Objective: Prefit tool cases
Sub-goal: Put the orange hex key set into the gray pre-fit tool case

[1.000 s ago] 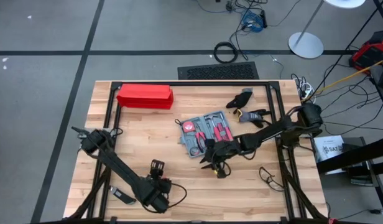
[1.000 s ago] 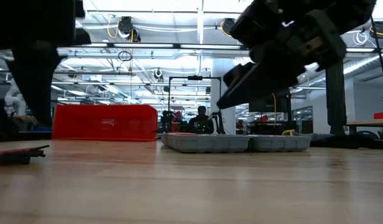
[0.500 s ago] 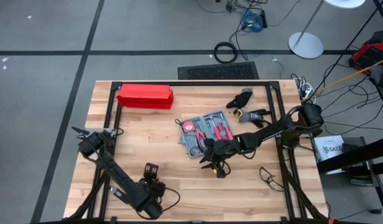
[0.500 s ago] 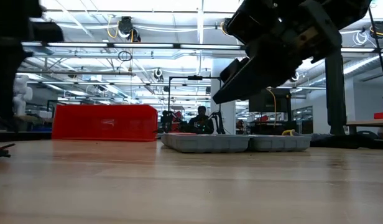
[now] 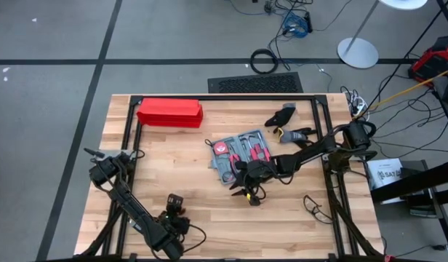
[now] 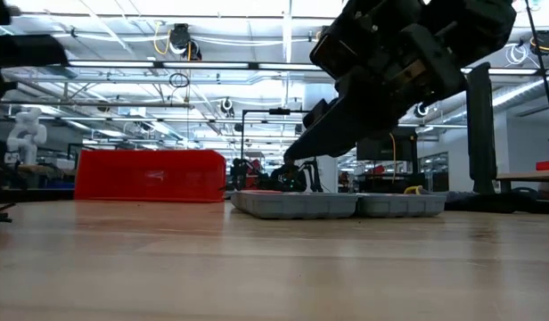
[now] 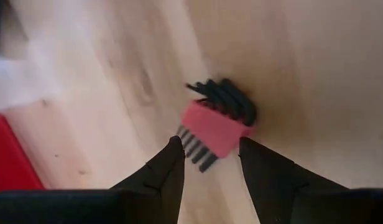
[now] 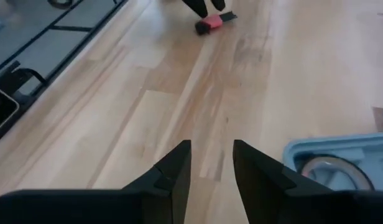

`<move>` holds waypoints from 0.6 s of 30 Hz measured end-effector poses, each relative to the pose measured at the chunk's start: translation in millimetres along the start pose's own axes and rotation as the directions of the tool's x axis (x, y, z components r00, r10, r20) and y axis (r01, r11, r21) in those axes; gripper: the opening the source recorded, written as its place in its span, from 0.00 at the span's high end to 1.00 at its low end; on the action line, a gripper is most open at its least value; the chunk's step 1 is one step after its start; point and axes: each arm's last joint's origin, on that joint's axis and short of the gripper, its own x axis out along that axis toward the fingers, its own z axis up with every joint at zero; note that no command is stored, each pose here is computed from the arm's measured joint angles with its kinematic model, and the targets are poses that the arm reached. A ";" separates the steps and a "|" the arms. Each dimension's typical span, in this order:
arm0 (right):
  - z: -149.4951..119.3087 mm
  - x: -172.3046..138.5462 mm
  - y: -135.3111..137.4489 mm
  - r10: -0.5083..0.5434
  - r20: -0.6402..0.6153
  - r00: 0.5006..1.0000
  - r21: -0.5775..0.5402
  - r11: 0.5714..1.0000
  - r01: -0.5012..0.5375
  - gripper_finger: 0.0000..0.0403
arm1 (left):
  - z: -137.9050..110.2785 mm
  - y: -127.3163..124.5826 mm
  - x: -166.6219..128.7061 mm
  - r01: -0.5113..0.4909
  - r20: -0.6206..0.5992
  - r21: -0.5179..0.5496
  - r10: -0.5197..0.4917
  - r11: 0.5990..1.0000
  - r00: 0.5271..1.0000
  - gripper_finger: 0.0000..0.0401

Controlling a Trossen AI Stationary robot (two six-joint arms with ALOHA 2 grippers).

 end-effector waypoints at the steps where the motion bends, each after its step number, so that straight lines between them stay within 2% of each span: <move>1: 0.2 -0.1 0.1 0.001 0.001 1.000 -0.001 1.000 -0.001 0.72 | -0.9 -1.8 0.6 0.006 0.003 0.002 -0.006 1.000 1.000 0.60; 11: 3.6 -1.6 -7.6 -0.003 0.028 1.000 0.001 1.000 0.003 0.72 | -4.1 -5.8 0.3 0.011 0.003 0.016 -0.011 1.000 1.000 0.60; 18: 5.6 -2.1 -11.6 -0.009 0.052 0.999 0.002 1.000 0.009 0.72 | -8.1 -4.7 20.7 -0.016 0.045 -0.010 0.017 1.000 0.999 0.60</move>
